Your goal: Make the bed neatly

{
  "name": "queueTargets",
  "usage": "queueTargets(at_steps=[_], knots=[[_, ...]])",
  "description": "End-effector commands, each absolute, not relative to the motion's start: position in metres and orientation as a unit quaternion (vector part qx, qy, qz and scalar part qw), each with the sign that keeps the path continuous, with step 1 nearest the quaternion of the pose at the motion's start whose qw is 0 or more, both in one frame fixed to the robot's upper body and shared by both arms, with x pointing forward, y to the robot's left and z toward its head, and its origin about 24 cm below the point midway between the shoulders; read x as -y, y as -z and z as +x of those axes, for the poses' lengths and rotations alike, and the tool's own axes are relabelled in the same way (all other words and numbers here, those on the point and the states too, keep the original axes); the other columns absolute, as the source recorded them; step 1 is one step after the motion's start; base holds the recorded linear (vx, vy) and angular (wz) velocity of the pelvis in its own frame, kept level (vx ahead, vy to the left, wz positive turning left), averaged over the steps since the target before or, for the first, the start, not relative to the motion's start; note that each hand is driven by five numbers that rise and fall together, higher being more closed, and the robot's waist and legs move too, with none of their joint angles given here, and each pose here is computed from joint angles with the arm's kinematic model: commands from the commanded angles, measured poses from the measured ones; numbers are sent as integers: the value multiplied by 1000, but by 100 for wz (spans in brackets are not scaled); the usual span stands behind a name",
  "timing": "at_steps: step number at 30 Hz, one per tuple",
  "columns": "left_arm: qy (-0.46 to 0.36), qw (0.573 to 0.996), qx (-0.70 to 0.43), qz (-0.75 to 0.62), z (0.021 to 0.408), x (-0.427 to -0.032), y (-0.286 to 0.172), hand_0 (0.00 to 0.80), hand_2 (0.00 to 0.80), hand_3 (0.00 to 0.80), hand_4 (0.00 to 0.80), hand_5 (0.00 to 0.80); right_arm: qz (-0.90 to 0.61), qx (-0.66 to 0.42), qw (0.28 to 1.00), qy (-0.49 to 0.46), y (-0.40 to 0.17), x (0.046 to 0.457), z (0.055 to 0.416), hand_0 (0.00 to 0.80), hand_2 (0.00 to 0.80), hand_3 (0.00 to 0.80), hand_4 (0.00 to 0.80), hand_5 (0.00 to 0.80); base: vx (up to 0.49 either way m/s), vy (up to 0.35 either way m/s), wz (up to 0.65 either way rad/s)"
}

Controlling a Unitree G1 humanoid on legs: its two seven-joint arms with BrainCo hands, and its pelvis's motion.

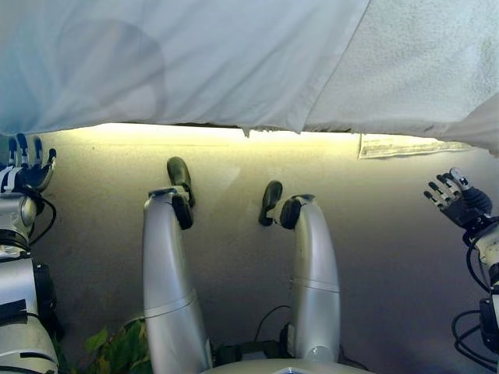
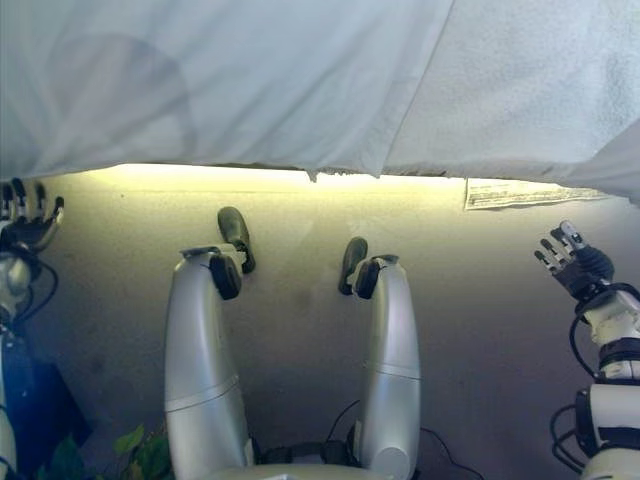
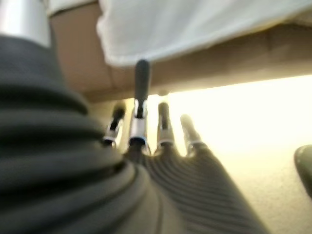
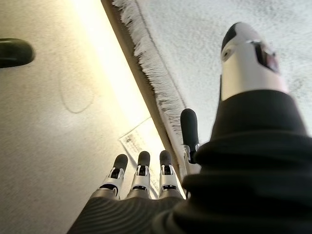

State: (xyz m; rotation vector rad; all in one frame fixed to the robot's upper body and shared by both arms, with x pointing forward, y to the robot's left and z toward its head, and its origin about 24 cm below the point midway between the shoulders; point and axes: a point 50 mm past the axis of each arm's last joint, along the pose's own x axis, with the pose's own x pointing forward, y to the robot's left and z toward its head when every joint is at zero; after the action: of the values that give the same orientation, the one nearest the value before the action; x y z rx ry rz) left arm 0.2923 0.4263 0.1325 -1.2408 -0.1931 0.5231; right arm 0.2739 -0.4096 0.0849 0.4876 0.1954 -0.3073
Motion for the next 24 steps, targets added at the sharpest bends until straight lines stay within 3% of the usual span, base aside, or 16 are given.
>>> queueTargets(at_steps=[1, 13, 24], knots=[[-286, 763, 119, -568, 266, -446, -121, 0, 0, 0, 0, 0, 222, -92, 947, 215, -90, 445, 235, 0, 0, 0, 0, 0, 1, -33, 5], [-228, 800, 114, -543, 267, -415, -74, 0, 0, 0, 0, 0, 260, -114, 942, 177, -27, 395, 232, 0, 0, 0, 0, 0, -8, -100, 5], [-189, 813, 2, -551, 258, -364, -5, 0, 0, 0, 0, 0, 307, -150, 923, 177, 21, 357, 222, 0, 0, 0, 0, 0, 28, -139, 7]])
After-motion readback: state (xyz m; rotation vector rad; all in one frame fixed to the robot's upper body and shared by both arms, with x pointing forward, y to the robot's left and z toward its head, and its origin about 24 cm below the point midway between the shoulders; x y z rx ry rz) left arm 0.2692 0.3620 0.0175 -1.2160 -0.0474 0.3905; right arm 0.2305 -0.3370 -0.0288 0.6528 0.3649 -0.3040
